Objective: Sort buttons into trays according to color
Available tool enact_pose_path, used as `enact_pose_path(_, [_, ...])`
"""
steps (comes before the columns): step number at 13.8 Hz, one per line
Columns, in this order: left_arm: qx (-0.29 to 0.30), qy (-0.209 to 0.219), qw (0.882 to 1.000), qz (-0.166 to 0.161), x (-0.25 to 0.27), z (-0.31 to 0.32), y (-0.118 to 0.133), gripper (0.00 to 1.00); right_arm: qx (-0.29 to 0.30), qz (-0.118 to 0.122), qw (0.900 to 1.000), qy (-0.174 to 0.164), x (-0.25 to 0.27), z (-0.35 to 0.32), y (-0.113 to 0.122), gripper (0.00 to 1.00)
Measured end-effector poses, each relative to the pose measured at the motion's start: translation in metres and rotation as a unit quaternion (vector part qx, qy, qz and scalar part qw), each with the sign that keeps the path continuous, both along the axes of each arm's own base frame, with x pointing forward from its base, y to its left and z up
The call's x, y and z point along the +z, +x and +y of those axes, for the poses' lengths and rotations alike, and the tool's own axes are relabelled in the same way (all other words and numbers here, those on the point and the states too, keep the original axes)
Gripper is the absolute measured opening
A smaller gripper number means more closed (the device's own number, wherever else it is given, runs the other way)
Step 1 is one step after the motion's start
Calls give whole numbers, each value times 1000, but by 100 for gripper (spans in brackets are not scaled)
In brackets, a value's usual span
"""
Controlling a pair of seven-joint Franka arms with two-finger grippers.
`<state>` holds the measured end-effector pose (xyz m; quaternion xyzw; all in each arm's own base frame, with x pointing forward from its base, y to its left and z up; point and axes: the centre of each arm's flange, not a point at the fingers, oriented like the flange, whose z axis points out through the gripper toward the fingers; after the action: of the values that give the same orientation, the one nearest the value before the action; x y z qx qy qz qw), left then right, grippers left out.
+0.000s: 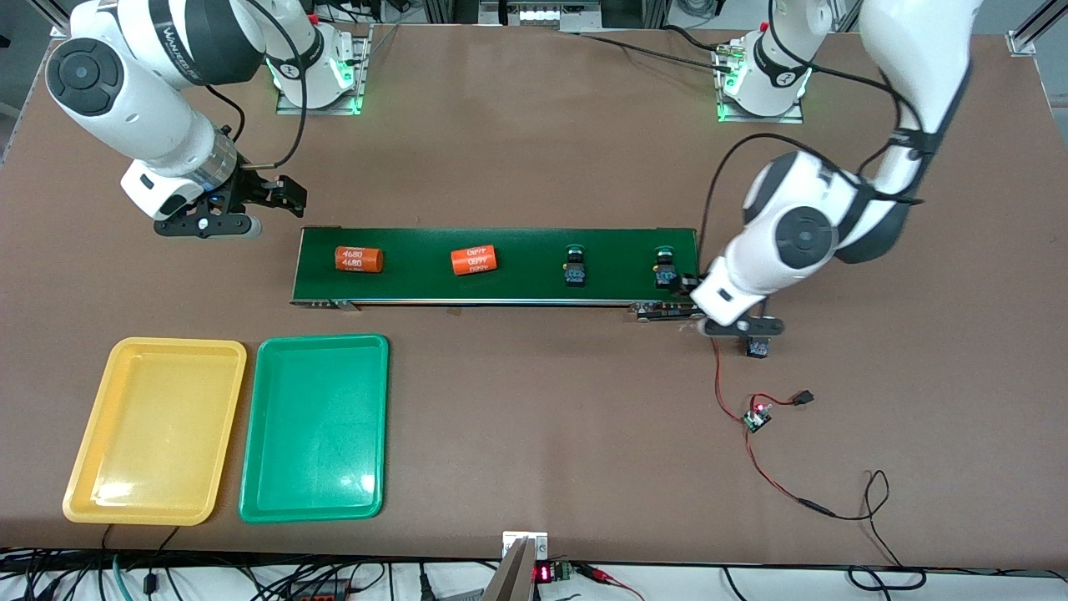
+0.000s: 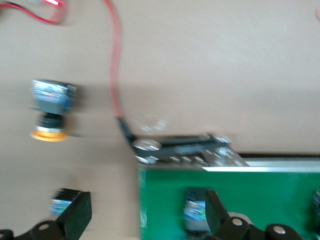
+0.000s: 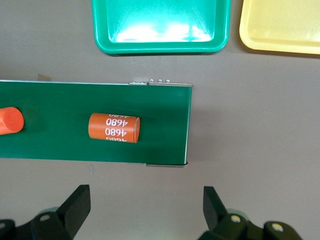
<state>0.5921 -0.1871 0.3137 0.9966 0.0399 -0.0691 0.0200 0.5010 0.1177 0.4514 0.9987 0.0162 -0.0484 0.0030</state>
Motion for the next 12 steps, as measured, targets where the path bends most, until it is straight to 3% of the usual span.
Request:
enact_pose_path(6, [-37,15,999,-22,-6,123,41,100,-2,0,1000,0,0,-2,0,100])
enact_pose_path(12, [-44,-9,997,-57,-90,116,53,100,7,8,1000,2,-1,-21,3,100])
